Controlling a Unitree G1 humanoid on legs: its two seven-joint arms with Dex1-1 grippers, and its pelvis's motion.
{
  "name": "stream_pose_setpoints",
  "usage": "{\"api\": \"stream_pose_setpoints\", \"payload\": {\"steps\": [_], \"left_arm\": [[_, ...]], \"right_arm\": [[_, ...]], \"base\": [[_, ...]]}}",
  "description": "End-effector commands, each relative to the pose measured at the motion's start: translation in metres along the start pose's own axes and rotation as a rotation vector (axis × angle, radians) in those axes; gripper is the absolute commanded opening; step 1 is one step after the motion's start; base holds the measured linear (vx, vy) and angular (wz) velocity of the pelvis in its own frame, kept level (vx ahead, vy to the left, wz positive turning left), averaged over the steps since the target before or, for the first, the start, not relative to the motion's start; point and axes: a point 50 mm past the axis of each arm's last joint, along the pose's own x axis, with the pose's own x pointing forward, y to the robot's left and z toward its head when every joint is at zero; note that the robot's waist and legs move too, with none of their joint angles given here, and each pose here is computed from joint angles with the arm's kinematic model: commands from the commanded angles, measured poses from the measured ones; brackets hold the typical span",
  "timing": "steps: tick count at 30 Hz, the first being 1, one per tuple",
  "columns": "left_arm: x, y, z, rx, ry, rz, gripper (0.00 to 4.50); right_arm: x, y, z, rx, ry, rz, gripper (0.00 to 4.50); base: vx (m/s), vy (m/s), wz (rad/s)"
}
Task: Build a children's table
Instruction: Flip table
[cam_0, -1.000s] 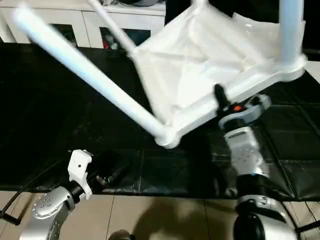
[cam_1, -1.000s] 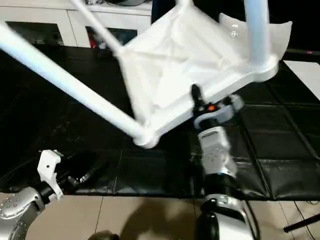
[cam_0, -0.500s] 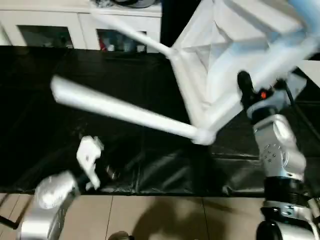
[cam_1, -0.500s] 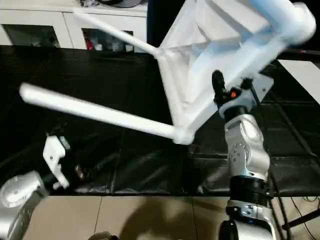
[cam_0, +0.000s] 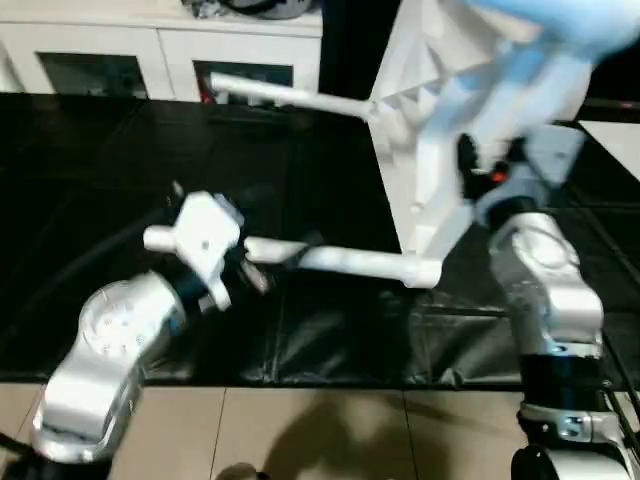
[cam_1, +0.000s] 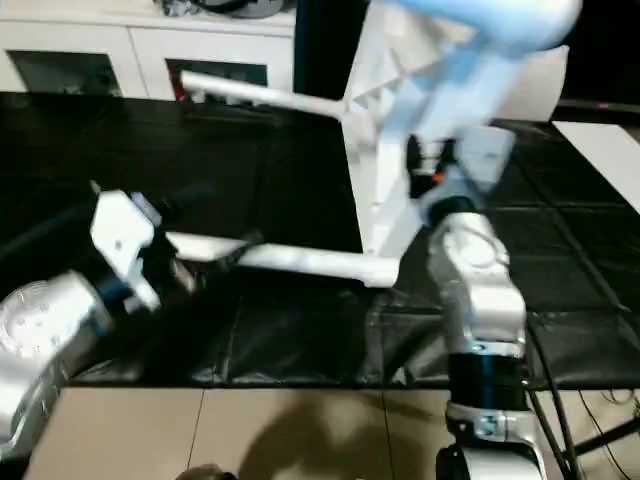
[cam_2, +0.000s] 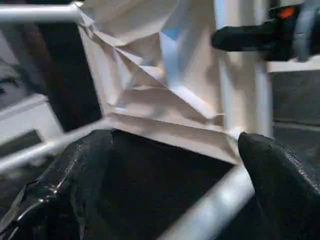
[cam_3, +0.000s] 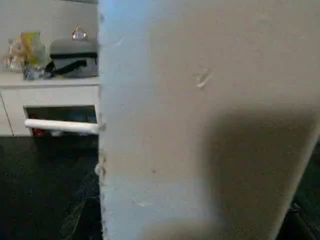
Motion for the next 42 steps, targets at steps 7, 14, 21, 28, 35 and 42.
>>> {"api": "stream_pose_setpoints", "payload": {"steps": [7, 14, 21, 28, 35, 42], "left_arm": [[0.007, 0.018, 0.022, 0.238, -0.032, 0.113, 4.50], [0.008, 0.038, 0.050, 0.710, -0.236, 0.407, 4.50], [0.006, 0.040, 0.045, 0.934, -0.227, 0.508, 4.50], [0.004, 0.053, 0.052, 1.081, -0.307, 0.640, 4.50], [0.013, 0.067, 0.057, 1.126, -0.304, 0.672, 4.50], [0.028, 0.092, 0.064, 1.142, -0.292, 0.733, 4.50]], "right_arm": [[-0.002, 0.011, -0.016, -0.162, 0.105, 0.066, 2.94], [-0.004, 0.007, -0.033, -0.198, 0.179, 0.023, 3.55], [0.002, 0.008, -0.049, -0.238, 0.214, 0.000, 3.73], [0.009, 0.011, -0.062, -0.224, 0.230, 0.006, 3.03], [0.013, 0.019, -0.064, -0.221, 0.226, 0.040, 2.50], [0.015, 0.023, -0.062, -0.246, 0.213, 0.073, 2.09]], "base": [[0.000, 0.000, 0.00], [0.000, 0.000, 0.00], [0.000, 0.000, 0.00], [0.000, 0.000, 0.00], [0.000, 0.000, 0.00], [0.000, 0.000, 0.00]]}}
